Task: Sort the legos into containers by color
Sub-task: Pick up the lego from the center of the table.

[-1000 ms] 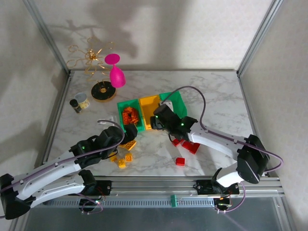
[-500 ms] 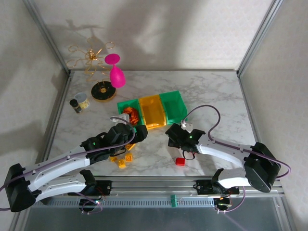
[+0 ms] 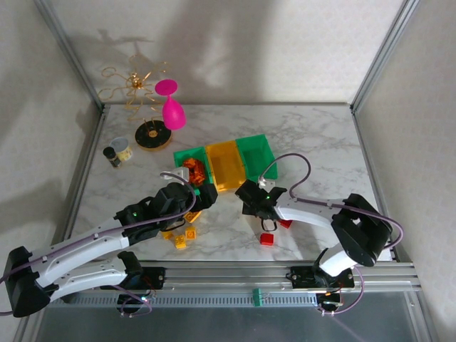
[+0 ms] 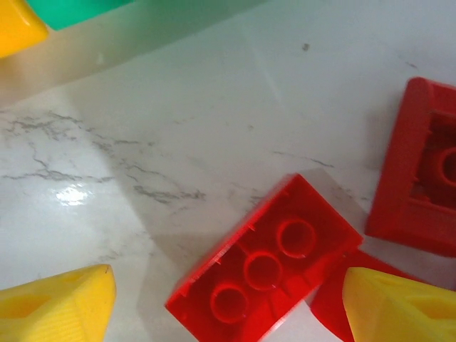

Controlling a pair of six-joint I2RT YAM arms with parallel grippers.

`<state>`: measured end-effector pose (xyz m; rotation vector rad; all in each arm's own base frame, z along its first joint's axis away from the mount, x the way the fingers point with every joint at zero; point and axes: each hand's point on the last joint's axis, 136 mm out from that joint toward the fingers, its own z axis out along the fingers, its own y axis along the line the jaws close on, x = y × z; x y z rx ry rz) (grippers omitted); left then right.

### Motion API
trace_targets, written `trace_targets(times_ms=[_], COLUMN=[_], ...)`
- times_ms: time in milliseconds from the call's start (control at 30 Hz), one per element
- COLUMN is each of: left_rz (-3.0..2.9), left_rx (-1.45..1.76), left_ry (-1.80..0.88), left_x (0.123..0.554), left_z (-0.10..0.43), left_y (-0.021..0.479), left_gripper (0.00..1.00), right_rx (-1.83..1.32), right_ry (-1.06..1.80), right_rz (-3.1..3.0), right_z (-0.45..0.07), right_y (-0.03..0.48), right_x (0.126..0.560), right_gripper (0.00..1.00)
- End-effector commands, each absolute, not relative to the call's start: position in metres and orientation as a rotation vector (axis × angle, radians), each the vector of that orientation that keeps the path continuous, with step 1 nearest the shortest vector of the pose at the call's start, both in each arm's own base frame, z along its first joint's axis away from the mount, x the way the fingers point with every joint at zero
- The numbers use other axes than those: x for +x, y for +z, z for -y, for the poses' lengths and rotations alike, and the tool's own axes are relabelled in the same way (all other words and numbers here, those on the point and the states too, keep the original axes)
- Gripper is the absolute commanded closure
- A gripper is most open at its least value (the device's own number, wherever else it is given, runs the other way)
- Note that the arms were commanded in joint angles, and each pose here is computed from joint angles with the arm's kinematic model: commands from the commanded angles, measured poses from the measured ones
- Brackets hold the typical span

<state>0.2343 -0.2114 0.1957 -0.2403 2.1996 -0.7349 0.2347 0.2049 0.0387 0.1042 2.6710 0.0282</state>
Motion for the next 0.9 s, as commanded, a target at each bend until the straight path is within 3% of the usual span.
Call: trace_targets(times_ms=[0, 233, 500, 867], left_rz=[-2.198, -2.190, -2.172, -2.180], left_rx=[-0.259, -0.279, -0.302, -0.302], left_ry=[-0.697, -0.684, -0.692, -0.652], left_x=[0.234, 0.234, 0.232, 0.234], left_z=[0.205, 0.201, 0.195, 0.191], left_y=[0.193, 0.196, 0.201, 0.196], left_gripper=[0.00, 0.00, 0.00, 0.00], right_rx=[0.072, -0.004, 0.054, 0.008], right_ry=[0.058, 0.099, -0.006, -0.052], right_rz=[-2.622, -2.616, -2.632, -2.663], right_z=[-0.220, -0.242, -0.216, -0.226], right_y=[0.047, 0.048, 0.047, 0.023], right_x=[0.252, 0.264, 0.252, 0.259], right_gripper=[0.19, 0.23, 0.23, 0.42])
